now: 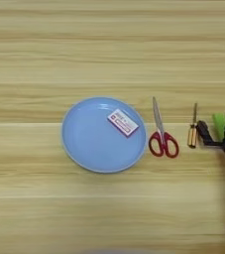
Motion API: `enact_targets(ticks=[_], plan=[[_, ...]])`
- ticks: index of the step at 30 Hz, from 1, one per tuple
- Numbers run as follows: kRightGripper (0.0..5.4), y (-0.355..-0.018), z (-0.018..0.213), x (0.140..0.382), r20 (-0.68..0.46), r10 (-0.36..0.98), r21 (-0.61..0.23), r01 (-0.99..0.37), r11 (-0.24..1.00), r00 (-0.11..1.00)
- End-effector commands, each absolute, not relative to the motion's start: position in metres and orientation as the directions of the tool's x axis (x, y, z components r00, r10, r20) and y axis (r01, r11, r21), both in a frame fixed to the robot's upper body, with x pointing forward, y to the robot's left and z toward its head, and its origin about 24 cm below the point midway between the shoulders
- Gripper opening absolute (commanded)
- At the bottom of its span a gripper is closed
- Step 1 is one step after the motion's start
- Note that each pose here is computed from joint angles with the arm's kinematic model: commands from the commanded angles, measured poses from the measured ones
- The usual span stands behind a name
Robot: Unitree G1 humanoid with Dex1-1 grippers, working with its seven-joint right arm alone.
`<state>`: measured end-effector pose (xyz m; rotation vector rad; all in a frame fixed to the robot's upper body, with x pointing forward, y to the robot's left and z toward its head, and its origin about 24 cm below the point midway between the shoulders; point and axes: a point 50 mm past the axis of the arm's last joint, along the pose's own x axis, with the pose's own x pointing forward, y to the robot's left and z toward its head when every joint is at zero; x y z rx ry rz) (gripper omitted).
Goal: Move the objects on the table
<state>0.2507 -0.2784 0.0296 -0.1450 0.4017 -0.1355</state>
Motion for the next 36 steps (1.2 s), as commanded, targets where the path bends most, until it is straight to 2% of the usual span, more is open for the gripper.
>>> enact_targets(ticks=[1, 14, 19, 23, 36], plan=[[5.35, -0.28, 0.056, 0.262, -0.268, -0.169, -0.193, 0.119, 0.974, 0.948], [5.35, -0.276, 0.078, 0.265, -0.146, -0.148, -0.154, 0.125, 0.98, 0.978], [5.35, -0.263, 0.088, 0.265, -0.082, -0.076, -0.162, 0.062, 0.985, 0.994], [5.35, -0.251, 0.096, 0.262, -0.037, -0.015, -0.205, 0.008, 0.979, 0.999], [5.35, -0.199, 0.101, 0.258, -0.012, 0.21, -0.243, -0.206, 0.948, 0.978]])
